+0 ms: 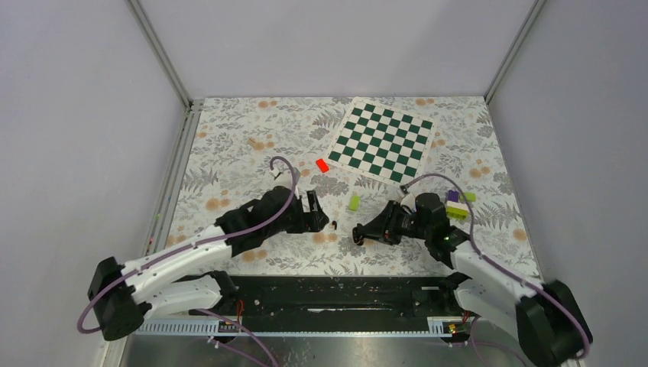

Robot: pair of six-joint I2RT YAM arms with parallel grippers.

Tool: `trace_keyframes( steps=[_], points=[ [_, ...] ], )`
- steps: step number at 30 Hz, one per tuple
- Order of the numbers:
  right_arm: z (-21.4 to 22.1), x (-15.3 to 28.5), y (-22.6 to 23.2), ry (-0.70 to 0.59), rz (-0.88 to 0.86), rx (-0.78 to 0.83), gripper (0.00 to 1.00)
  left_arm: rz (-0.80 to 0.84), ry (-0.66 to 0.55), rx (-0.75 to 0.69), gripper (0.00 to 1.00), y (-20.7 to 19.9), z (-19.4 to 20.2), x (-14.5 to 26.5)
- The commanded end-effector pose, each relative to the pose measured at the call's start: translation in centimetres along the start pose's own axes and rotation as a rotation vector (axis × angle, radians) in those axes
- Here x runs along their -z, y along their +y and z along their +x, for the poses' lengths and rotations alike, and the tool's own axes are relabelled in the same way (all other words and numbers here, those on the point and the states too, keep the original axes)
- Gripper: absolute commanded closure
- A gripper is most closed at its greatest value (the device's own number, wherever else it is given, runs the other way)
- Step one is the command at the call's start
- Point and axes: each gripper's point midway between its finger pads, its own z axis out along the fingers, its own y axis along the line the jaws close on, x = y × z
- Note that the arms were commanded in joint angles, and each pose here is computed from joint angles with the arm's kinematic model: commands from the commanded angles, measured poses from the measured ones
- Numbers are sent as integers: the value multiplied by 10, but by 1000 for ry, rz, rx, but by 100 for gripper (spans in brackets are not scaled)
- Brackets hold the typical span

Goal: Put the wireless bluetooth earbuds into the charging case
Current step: Pick up the earbud from the center of the board.

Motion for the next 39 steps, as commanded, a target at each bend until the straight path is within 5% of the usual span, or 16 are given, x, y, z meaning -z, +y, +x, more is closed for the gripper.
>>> trace_keyframes(
  steps=[1,10,24,39],
  points=[
    [-3,57,-54,-76,447,262,100,-102,67,123,18,12,18,-20],
    [-5,81,-34,-131,458,347,100,-184,254,130,25,5,54,-69],
    [-7,79,-22,-159,412,341,100,-307,158,206,55,14,55,-103],
    [-4,80,-20,-156,392,330,100,-477,152,101,69,23,51,-129]
  ],
)
